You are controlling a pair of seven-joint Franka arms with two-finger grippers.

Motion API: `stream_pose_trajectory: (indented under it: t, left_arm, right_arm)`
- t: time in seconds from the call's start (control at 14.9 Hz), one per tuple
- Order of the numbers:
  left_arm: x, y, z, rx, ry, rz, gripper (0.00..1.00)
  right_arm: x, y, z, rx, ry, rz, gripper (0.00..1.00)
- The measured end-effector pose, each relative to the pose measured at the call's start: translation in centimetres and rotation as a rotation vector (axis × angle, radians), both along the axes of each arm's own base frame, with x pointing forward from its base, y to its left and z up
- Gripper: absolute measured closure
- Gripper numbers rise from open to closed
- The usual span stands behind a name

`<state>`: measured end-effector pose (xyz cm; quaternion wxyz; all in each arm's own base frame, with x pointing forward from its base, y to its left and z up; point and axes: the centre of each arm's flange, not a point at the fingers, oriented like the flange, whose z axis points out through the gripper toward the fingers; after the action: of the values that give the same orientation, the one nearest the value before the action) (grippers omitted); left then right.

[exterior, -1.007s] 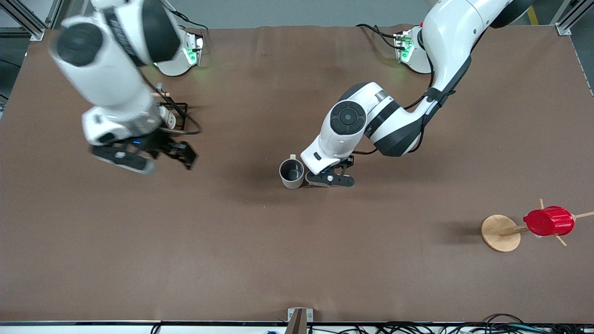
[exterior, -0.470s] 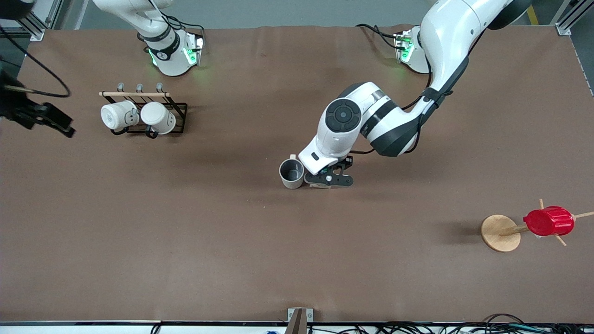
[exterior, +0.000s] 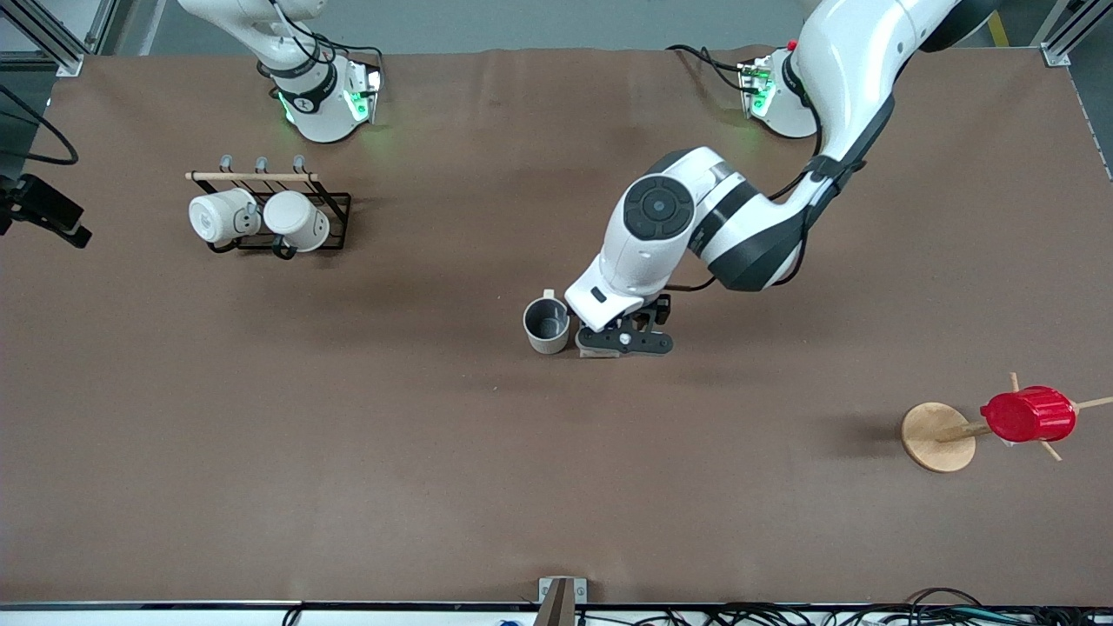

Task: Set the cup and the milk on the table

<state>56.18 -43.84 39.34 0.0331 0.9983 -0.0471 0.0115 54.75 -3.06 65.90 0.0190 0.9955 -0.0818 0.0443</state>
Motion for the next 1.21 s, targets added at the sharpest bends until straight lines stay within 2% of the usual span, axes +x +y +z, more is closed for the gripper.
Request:
stream_pose_trajectory:
  t: [0.27, 0.54, 0.67, 0.94, 1.21]
  left_arm:
    - [-0.4, 3.6, 5.6, 0.086, 0.004, 0.050, 0.00]
    - [0.9, 11.0, 8.9, 0.053, 0.045, 0.053, 0.00]
    - [1.0, 16.3, 10.9, 0.030, 0.048, 0.038, 0.00]
    - [-0.1, 26.9, 15.4, -0.011, 0.005, 0.015, 0.00]
    - [-1.7, 35.0, 19.1, -0.012, -0.060, 0.025, 0.00]
  right_arm:
    - [0.0, 0.7, -0.3, 0.001, 0.025, 0.012, 0.00]
    - [0.0, 1.0, -0.3, 0.001, 0.027, 0.018, 0.00]
    - [-0.2, 1.3, -0.5, 0.002, 0.049, 0.022, 0.00]
    - [-0.3, 1.4, -0.5, 0.002, 0.059, 0.024, 0.00]
    - [-0.3, 1.5, -0.6, 0.002, 0.059, 0.025, 0.00]
